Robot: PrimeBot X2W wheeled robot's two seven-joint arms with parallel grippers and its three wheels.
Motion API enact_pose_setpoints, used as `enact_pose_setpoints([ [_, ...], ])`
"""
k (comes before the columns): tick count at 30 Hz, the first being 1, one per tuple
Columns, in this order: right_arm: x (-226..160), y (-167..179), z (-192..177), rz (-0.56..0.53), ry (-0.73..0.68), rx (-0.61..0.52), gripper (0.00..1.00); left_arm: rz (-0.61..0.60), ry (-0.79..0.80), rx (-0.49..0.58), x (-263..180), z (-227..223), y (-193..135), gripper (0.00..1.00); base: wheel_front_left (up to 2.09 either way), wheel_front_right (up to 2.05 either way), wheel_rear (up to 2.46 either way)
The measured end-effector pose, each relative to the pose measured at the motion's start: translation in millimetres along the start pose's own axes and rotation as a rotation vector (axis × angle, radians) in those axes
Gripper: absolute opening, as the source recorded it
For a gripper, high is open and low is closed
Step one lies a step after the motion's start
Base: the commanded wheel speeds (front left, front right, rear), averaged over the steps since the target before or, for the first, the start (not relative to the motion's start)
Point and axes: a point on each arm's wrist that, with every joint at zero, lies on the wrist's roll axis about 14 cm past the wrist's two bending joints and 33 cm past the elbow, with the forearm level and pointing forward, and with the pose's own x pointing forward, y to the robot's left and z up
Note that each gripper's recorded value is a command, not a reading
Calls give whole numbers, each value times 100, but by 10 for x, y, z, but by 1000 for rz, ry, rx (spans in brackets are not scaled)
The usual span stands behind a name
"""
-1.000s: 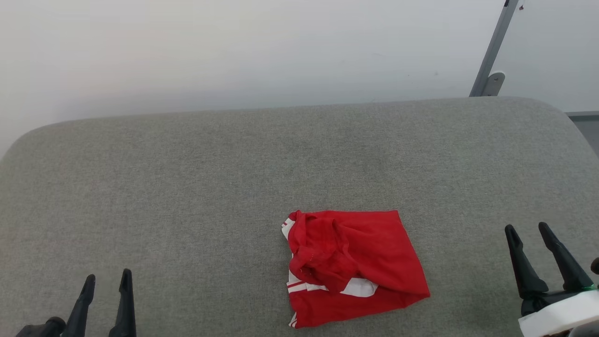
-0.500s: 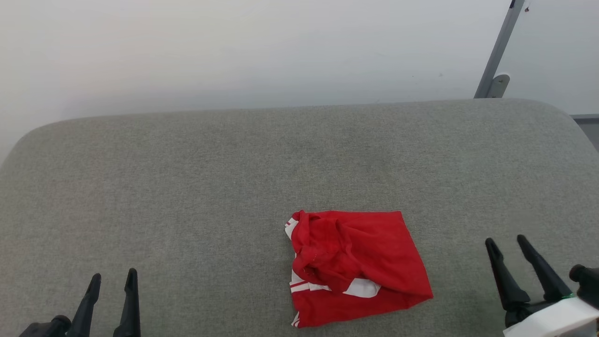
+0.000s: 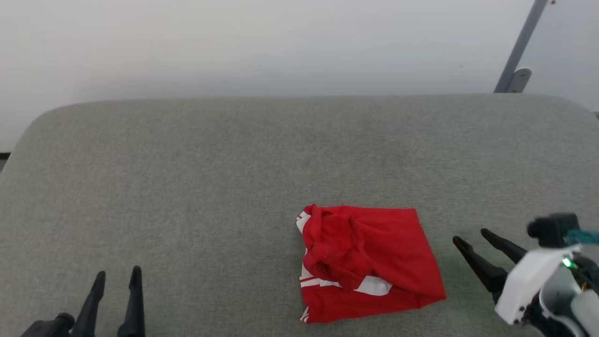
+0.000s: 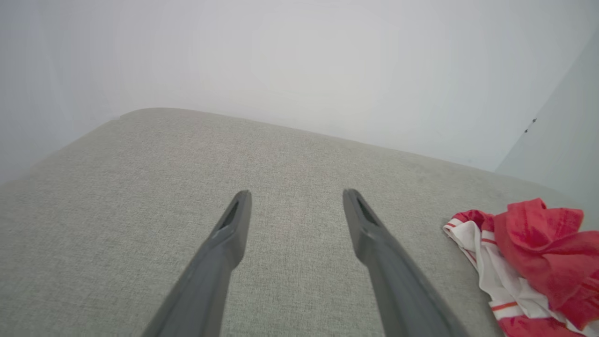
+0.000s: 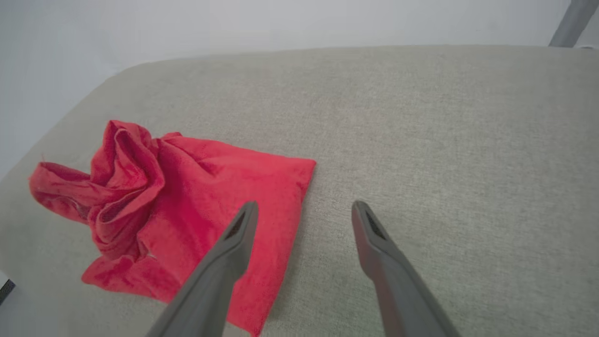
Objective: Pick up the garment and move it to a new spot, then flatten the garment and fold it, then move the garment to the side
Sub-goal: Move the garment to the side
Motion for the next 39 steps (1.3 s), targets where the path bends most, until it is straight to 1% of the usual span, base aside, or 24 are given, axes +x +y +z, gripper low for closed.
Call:
enact_pose_setpoints([
  [5, 198, 96, -103, 60, 177, -47, 100, 10, 15, -21, 39, -52, 3, 100, 0, 0, 0],
  [10, 365, 120, -236, 90, 343, -86, 100, 27, 34, -31, 41, -115, 31, 100, 0, 0, 0],
  [13, 472, 120, -302, 99, 425, -100, 100, 37, 43, -34, 43, -140, 53, 100, 0, 0, 0],
  [18, 583, 107, -534, 108, 600, -124, 100, 59, 55, -41, 34, -176, 99, 100, 0, 0, 0],
  [23, 645, 204, -803, 136, 775, -99, 100, 97, 71, -48, -16, -223, 191, 100, 0, 0, 0],
  [26, 676, 239, -898, 143, 847, -86, 100, 107, 74, -50, -12, -231, 212, 100, 0, 0, 0],
  [29, 702, 266, -938, 149, 883, -74, 100, 114, 75, -58, -3, -239, 220, 100, 0, 0, 0],
  [30, 704, 274, -945, 153, 895, -81, 20, 116, 77, -59, -5, -247, 220, 100, 0, 0, 0],
  [31, 719, 297, -934, 163, 897, -89, 0, 114, 81, -61, 8, -260, 214, 100, 0, 0, 0],
  [34, 725, 328, -913, 177, 889, -90, 0, 104, 78, -62, 66, -251, 194, 100, 0, 0, 0],
  [39, 750, 284, -759, 178, 810, -93, 0, 73, 64, -56, 210, -206, 134, 100, 0, 0, 0],
])
